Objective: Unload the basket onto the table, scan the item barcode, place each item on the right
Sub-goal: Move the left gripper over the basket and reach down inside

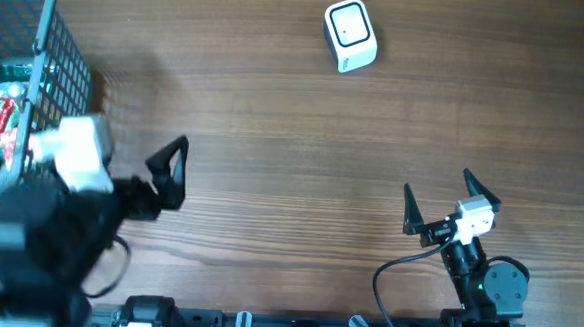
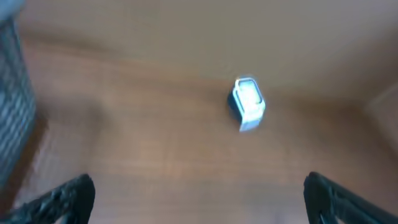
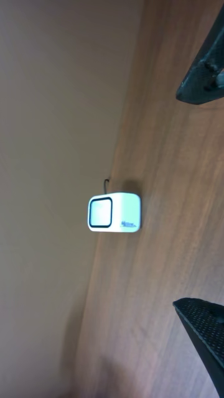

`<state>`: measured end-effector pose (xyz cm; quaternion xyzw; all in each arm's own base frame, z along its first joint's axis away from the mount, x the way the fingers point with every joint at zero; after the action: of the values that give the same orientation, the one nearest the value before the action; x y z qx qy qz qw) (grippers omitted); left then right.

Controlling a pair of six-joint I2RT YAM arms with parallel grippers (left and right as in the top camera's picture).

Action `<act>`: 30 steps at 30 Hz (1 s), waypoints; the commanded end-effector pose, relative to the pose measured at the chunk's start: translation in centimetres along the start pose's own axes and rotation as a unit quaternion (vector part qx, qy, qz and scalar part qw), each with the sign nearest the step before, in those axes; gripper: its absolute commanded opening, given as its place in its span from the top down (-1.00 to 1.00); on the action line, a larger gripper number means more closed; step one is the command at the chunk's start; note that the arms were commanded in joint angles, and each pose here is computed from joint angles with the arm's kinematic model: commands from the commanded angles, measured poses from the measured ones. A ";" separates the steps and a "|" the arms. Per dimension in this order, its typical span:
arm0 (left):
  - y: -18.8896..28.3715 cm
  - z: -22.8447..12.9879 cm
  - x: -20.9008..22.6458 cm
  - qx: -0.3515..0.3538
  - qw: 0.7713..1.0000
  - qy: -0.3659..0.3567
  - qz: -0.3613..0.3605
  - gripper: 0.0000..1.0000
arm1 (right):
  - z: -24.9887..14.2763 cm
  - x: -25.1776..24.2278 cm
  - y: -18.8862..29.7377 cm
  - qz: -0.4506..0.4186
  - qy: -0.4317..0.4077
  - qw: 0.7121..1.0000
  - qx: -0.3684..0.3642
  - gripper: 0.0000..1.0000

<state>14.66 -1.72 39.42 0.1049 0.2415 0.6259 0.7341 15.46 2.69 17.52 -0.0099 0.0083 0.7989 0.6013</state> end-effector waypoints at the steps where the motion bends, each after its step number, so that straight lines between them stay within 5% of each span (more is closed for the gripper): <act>1: -2.5 5.3 0.0 0.052 0.998 -0.034 0.028 -1.00 | 0.0 0.1 0.0 0.005 0.005 1.000 -0.001 -0.99; 9: -10.7 7.9 1.9 0.099 0.992 -0.028 0.078 -1.00 | 0.0 0.1 0.0 0.005 0.005 1.000 -0.001 -0.99; 13: -12.7 8.6 4.8 0.054 0.966 0.088 0.236 -1.00 | 0.0 0.1 0.0 0.005 0.005 1.000 -0.001 -0.99; 20: -10.9 10.1 9.2 -0.007 0.932 0.115 0.344 -1.00 | 0.0 0.1 0.0 0.005 0.005 1.000 -0.001 -1.00; 30: -8.4 9.2 15.0 0.022 0.929 0.173 0.327 -1.00 | 0.0 0.1 0.0 0.005 0.004 1.000 -0.001 -0.99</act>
<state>28.63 11.93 39.70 0.0875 0.3190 0.8541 0.4014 15.45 2.71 17.53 -0.0099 0.0083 0.7998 0.6001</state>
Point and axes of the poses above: each gripper's point midway between its finger pads, its own y axis back along the fingers, its own x axis along the line the jaws close on, z = x × y, the point moved 9 cm from there along y, back along the fingers, and after that the axes turned 4 degrees about -y, right-handed, at the moved point
